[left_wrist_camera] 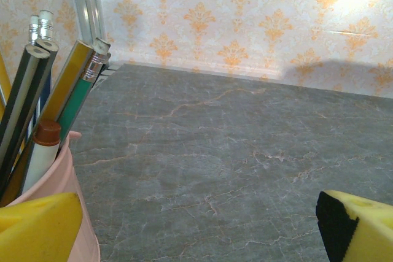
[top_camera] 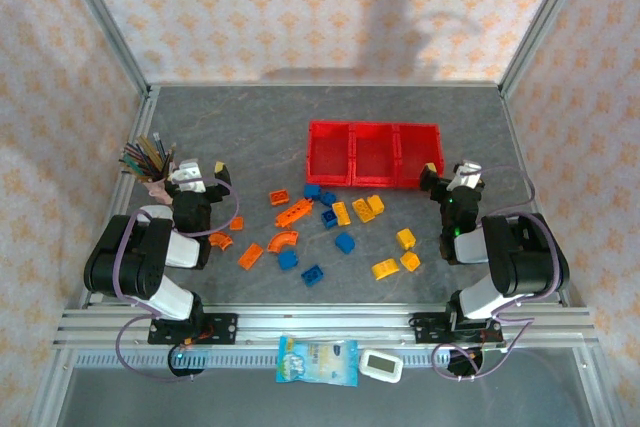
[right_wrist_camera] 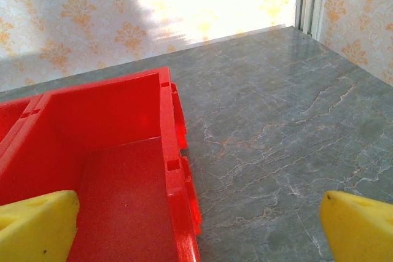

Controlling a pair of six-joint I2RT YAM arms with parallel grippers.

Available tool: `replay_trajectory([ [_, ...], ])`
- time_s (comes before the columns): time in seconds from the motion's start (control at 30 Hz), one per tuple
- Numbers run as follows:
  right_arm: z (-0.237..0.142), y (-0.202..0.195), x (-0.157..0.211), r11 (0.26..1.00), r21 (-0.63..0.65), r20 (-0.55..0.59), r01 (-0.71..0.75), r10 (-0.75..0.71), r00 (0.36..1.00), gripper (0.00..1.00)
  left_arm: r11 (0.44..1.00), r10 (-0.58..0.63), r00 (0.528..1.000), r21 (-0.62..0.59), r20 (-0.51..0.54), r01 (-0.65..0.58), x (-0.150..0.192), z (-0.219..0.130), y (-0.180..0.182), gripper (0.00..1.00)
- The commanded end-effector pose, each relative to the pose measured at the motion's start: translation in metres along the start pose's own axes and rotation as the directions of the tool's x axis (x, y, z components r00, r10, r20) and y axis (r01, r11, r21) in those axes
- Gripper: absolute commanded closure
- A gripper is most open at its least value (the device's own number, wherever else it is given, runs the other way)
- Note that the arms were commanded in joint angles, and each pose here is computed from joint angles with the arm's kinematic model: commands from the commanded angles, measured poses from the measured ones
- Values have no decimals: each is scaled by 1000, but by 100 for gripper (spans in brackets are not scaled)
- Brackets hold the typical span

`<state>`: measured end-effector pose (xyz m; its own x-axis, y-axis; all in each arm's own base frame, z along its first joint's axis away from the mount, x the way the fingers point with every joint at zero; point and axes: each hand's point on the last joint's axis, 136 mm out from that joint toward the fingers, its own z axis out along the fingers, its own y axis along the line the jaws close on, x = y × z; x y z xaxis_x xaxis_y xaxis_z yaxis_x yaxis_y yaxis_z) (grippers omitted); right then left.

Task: Sort the legos into containers by color
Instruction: Pick up the lego from the center of the table.

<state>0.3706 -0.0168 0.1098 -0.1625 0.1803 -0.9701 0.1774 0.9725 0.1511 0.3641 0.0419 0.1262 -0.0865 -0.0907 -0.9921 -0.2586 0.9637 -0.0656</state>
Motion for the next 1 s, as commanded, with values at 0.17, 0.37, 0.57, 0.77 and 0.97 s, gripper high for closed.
replay_trajectory([
  [0.17,-1,1,-21,1000,-2,62,-1,1,998,0,995,-47,996,-79,74,53,-21,-8,15,1],
  [0.37,-11,-6,-37,999,39,87,-36,32,996,0,997,-59,995,-42,80,63,-35,-19,11,1],
  [0.57,-17,-7,-56,994,59,75,-93,88,993,0,984,-157,985,-73,76,162,-51,-28,18,1],
  [0.77,-29,2,-73,967,11,46,-256,255,966,0,932,-345,937,-101,54,349,-64,-36,23,1],
  [0.97,-35,1,-49,894,77,-95,-442,448,889,0,843,-526,845,-69,95,533,-64,-51,29,1],
])
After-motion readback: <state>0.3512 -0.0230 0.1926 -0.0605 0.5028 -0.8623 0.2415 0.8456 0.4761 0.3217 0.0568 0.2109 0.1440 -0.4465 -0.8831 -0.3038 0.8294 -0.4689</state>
